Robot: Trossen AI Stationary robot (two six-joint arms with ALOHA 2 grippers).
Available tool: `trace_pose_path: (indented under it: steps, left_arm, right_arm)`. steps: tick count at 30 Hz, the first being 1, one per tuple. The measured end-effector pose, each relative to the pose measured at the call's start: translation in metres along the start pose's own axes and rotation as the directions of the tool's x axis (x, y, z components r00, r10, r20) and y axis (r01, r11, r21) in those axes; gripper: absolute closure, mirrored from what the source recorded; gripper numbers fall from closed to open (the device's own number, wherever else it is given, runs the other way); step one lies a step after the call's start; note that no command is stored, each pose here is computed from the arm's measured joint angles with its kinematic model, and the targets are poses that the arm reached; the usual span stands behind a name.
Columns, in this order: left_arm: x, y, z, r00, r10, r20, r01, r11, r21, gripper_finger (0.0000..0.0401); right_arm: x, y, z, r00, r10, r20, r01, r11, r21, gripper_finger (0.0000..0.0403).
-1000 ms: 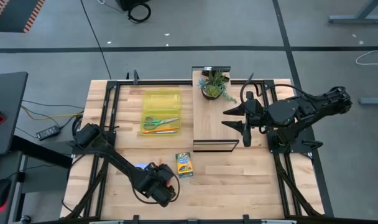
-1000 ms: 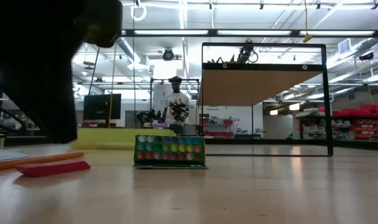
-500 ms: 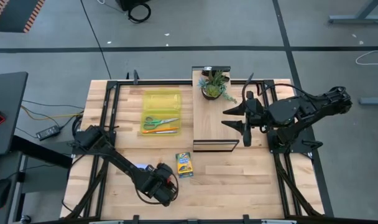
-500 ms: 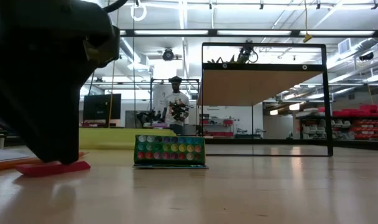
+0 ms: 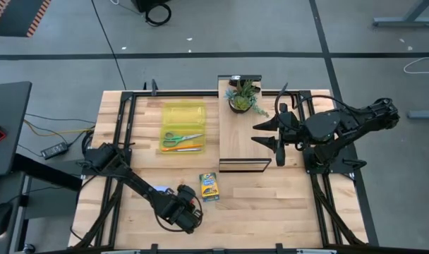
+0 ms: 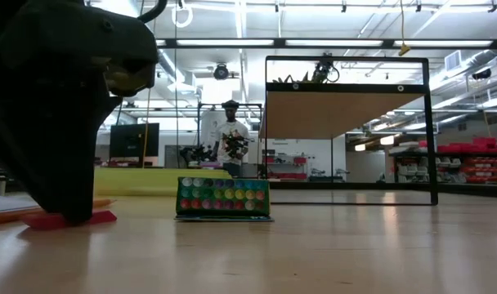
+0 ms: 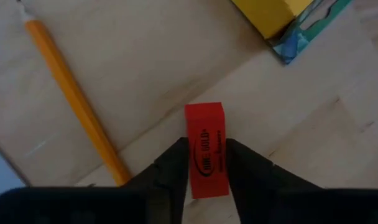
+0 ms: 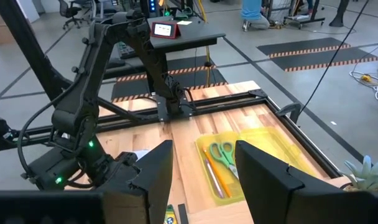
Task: Pack school essentials
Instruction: Put the red eraser into the yellow supply box
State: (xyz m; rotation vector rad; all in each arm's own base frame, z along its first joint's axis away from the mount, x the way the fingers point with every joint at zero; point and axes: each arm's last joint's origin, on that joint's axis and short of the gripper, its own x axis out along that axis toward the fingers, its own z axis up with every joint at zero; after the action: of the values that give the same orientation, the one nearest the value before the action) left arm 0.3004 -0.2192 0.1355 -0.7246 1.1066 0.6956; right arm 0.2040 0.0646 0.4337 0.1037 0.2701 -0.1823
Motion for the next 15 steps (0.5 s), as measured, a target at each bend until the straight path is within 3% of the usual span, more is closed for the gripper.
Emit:
trace_pose_path:
  steps: [7, 15]
  left_arm:
    - [-0.003, 0.0, 0.001, 1.0, -0.002, -0.008, 0.003, 0.998, 0.056, 0.0344]
    - [-0.014, 0.004, 0.003, 0.999, 0.002, -0.035, 0.002, 0.993, 0.122, 0.0349]
  right_arm:
    - [0.0, 0.0, 0.0, 1.0, 0.0, 0.0, 0.0, 1.0, -0.003, 0.0223]
    - [0.0, 0.0, 0.001, 1.0, -0.005, 0.011, 0.005, 1.0, 0.001, 0.0223]
